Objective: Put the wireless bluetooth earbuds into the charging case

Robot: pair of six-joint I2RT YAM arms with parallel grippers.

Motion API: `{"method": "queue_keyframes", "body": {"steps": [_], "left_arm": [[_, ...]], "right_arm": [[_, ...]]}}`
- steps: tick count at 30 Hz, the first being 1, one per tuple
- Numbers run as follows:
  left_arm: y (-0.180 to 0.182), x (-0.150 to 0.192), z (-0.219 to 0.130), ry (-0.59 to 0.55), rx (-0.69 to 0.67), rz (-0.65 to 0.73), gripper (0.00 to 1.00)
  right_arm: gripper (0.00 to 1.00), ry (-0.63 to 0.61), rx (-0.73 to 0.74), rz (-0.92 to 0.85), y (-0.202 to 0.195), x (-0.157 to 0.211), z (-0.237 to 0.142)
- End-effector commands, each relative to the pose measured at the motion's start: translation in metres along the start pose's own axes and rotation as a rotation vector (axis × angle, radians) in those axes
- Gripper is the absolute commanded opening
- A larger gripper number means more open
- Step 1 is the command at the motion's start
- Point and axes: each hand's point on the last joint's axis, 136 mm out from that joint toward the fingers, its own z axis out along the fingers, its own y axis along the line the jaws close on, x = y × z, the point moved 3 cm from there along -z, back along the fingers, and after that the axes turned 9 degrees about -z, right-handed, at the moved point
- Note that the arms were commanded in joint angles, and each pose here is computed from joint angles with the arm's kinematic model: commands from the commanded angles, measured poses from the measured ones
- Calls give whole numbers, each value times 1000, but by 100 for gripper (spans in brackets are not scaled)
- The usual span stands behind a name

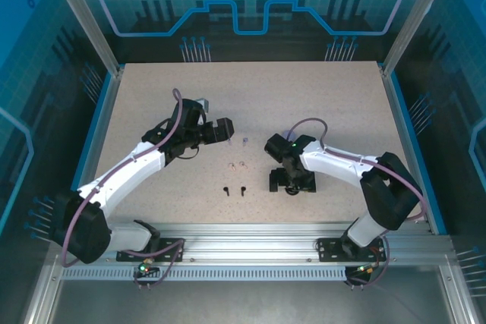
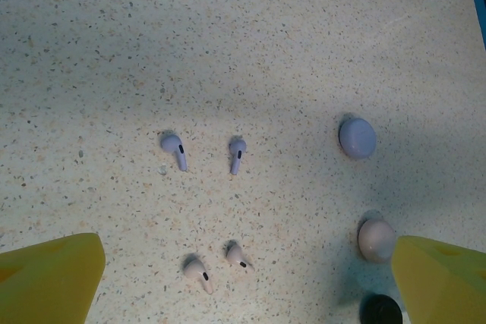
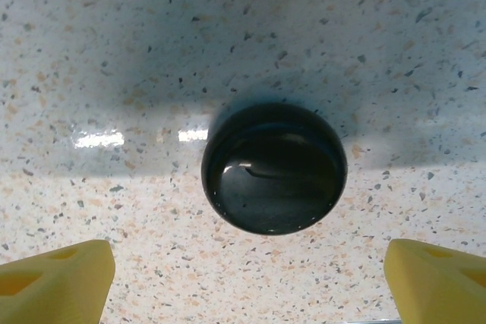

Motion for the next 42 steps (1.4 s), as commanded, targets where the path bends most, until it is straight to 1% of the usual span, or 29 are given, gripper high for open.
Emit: {"method": "queue_keyframes", "body": {"steps": [1, 8, 11, 15, 26, 34, 39, 42], "left_arm": [[-7, 1, 0, 24, 16, 11, 99], [-8, 1, 1, 27, 17, 12, 99], [-9, 0, 1, 27, 20, 14, 99], [-11, -1, 2, 28, 23, 22, 99], [-15, -3, 4, 39, 31, 25, 99], [-20, -6, 7, 53, 30, 49, 99], [-22, -7, 10, 59, 34, 53, 99], [-23, -8, 12, 62, 38, 54, 99]], "right_arm": [[92, 1, 51, 60, -2, -3, -2], [86, -5, 57, 80, 4, -12, 1], [81, -2, 60, 88, 3, -13, 4], [79, 4, 58, 98, 1, -11, 9], [76, 18, 53, 123, -6, -7, 25], [75, 10, 44, 128, -6, -17, 27], [72, 15, 48, 122, -4, -21, 27], [68, 21, 51, 119, -4, -20, 27]]}}
